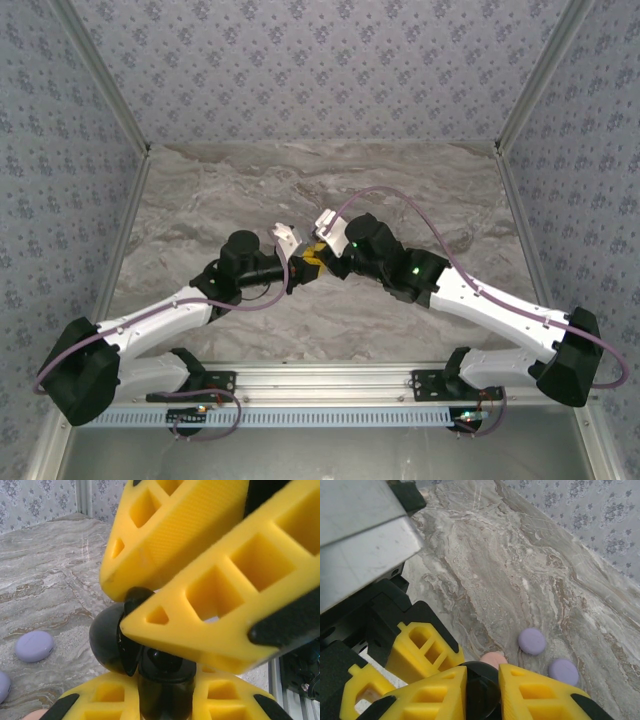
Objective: Insert wireless bluetooth earbuds into charging case
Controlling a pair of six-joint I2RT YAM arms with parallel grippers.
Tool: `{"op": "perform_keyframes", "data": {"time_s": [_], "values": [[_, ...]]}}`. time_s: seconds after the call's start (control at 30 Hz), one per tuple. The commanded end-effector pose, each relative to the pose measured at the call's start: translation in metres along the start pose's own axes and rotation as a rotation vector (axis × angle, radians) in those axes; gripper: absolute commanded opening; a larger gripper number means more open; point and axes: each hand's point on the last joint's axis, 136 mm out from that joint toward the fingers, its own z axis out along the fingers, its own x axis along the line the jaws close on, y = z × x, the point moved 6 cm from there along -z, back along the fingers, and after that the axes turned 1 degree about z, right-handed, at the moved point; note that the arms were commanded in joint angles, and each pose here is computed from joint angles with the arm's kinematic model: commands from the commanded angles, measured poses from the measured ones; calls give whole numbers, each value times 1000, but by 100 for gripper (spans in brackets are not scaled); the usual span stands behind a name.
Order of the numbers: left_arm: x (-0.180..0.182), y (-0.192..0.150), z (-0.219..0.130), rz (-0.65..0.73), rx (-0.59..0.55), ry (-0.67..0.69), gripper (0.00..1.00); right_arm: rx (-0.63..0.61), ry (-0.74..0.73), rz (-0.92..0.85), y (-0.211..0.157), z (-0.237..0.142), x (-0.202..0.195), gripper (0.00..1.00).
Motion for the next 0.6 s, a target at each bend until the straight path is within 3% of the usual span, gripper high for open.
{"op": "perform_keyframes", "data": {"time_s": [0.0, 0.4, 0.53, 0.57], "values": [[-10, 29, -4, 61, -105, -34, 3, 45, 45, 10, -3, 1, 3, 27], [-11, 29, -3, 71, -102, -35, 3, 18, 96, 73, 6, -5, -2, 31], [-11, 28, -2, 73, -100, -34, 3, -40, 102, 134, 18, -16, -12, 36], [-11, 28, -2, 75, -101, -33, 3, -55, 103, 154, 21, -19, -15, 40]]}}
